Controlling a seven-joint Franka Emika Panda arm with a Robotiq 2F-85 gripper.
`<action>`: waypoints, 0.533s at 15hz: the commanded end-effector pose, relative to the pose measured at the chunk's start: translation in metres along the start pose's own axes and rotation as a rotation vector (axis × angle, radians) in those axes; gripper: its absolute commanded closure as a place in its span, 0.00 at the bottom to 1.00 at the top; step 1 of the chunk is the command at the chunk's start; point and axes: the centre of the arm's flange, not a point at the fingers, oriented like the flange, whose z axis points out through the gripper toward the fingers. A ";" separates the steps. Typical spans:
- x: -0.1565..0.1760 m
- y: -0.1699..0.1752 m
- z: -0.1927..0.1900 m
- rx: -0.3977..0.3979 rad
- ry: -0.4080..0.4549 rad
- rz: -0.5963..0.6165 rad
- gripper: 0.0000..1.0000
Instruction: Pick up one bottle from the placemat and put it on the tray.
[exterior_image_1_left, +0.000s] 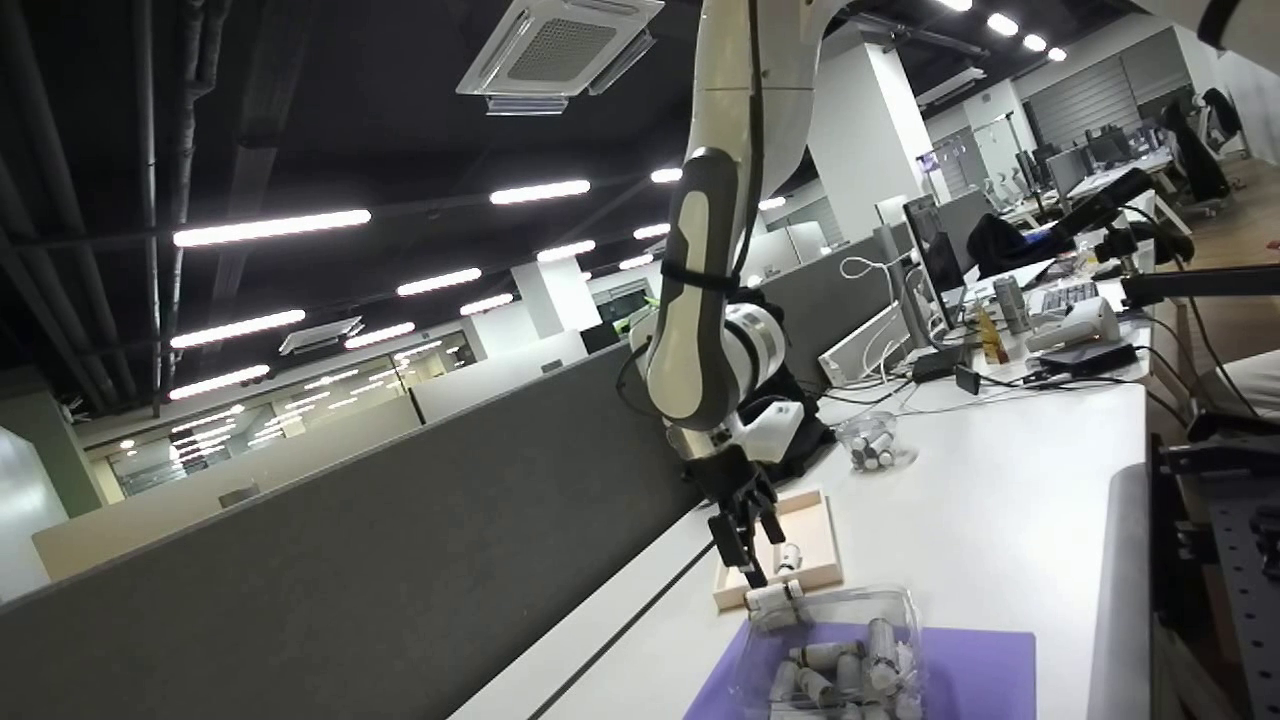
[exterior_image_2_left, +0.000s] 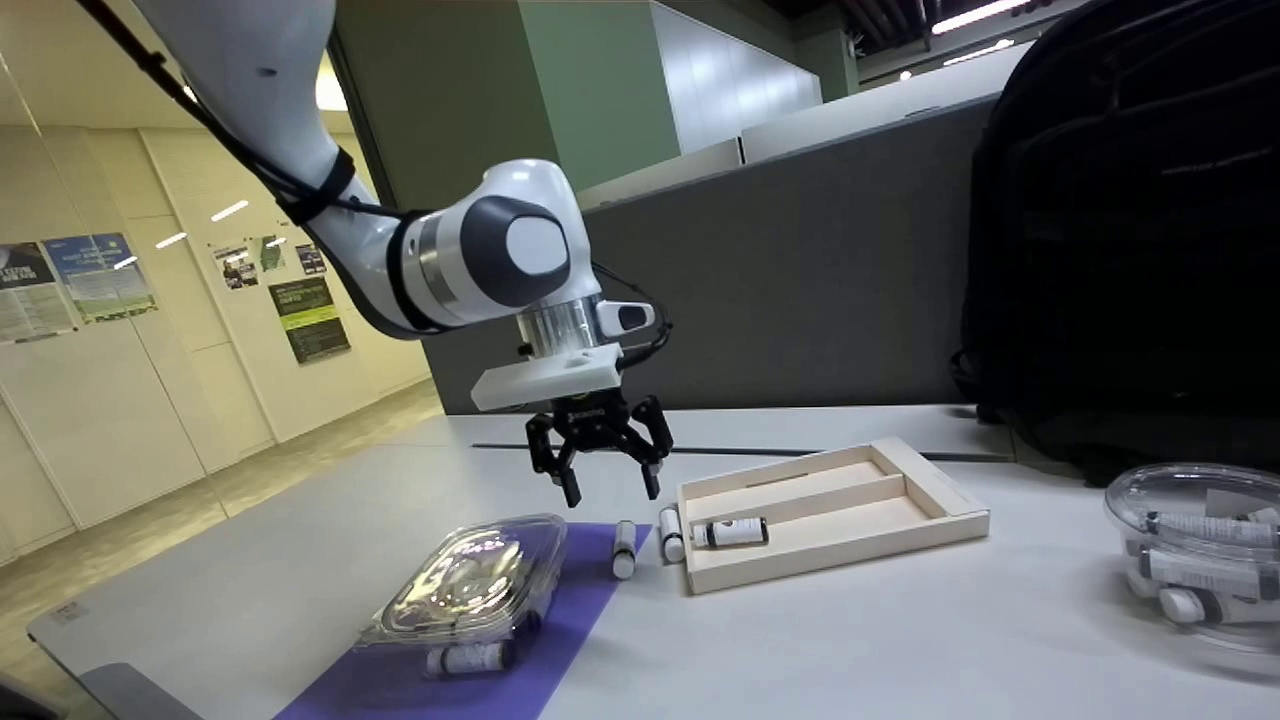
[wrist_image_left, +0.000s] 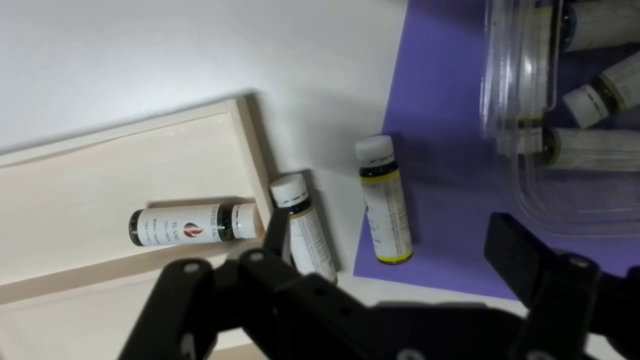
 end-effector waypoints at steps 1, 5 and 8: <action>0.008 0.001 0.017 -0.010 -0.011 0.007 0.00; 0.010 0.002 0.033 -0.007 -0.019 0.003 0.00; 0.014 0.001 0.039 -0.009 -0.023 -0.006 0.00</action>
